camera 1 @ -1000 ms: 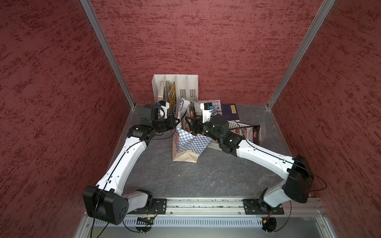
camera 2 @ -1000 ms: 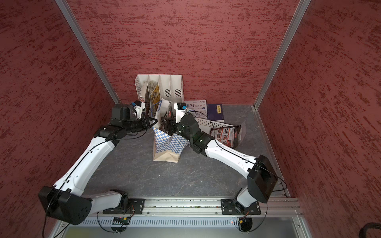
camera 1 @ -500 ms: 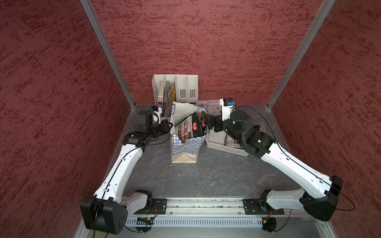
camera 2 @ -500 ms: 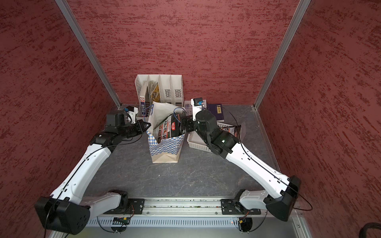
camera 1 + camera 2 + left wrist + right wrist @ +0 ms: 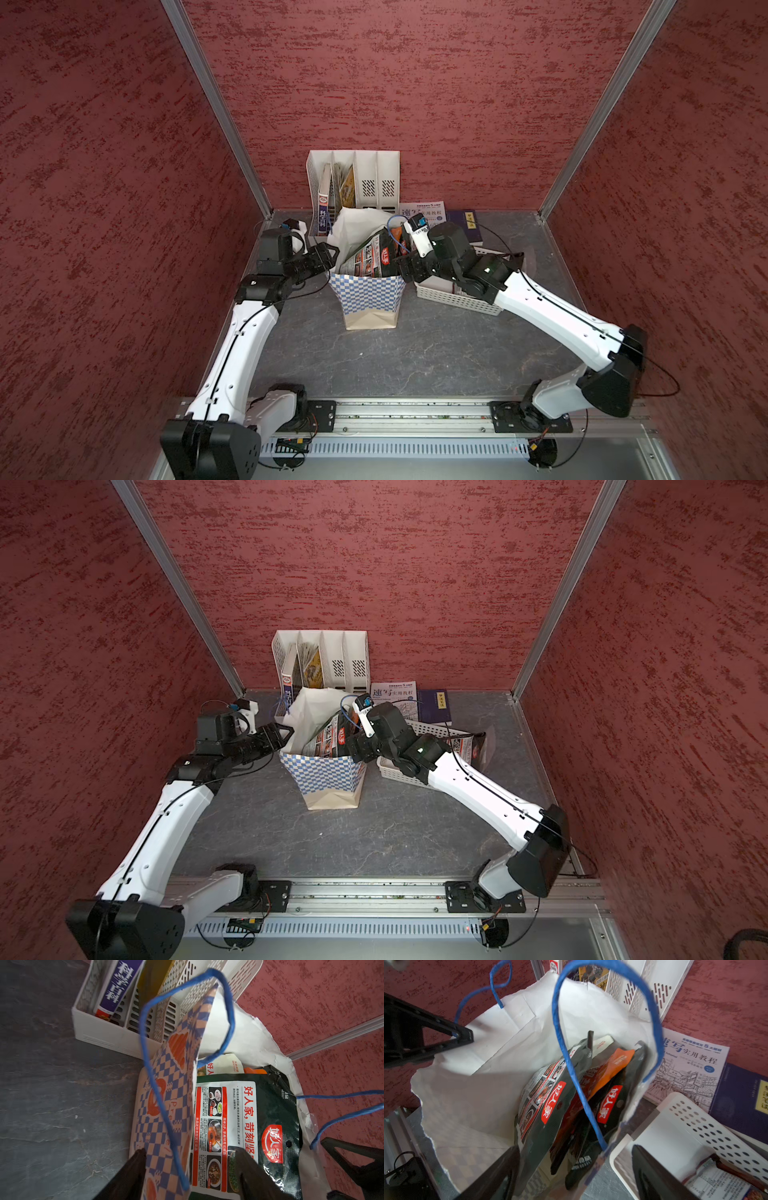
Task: Place the condiment packets inside the bag
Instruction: Adjust the condiment packet in the paper bag.
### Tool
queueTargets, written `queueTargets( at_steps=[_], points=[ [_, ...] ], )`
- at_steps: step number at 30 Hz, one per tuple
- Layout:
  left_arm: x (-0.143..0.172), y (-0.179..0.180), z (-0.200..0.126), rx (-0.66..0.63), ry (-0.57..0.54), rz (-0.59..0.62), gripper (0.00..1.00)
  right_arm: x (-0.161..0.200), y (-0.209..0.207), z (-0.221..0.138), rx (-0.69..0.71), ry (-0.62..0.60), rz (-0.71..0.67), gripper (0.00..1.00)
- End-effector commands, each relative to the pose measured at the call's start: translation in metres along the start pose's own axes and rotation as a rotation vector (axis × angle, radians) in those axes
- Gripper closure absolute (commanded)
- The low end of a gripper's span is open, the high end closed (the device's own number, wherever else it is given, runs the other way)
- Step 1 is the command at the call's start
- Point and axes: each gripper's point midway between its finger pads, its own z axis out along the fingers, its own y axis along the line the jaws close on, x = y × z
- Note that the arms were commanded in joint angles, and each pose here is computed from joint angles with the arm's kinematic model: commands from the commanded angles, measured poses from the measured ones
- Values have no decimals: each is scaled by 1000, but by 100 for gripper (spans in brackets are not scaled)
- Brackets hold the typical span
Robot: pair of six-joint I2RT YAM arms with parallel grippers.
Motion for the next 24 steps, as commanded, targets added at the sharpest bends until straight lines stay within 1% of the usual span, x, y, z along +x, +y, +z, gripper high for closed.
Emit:
queueTargets(
  at_steps=[1,3,5,7,8,9,11,13,15,16,18,24],
  points=[
    [-16,-2,-32,-42,-85,56,17,-9,-5,1,29,0,31,17],
    [-22,-11,-43,-29,-97,90,13,-14,-14,3,74,-18,55,23],
    [-28,-25,-48,17,-98,124,12,-21,-17,2,92,-44,72,29],
    [-32,-39,-50,70,-86,148,11,-30,-18,2,95,-72,79,40],
    [-35,-48,-50,99,-79,165,11,-34,-16,4,89,-86,80,50],
    [-37,-54,-49,112,-72,176,12,-39,-13,5,77,-97,81,57],
    [-38,-69,-46,142,-55,207,12,-50,-5,6,35,-125,87,71],
    [-36,-86,-39,170,-25,228,12,-61,9,7,-46,-151,92,85],
    [-27,-105,-29,197,18,257,12,-70,32,5,-177,-177,93,96],
    [-20,-112,-21,203,50,270,12,-75,39,2,-216,-198,101,100],
    [-5,-119,-5,183,120,294,11,-81,41,-4,-231,-225,111,100],
    [35,-131,35,94,291,376,11,-77,8,-23,-102,-281,151,100]
  ],
)
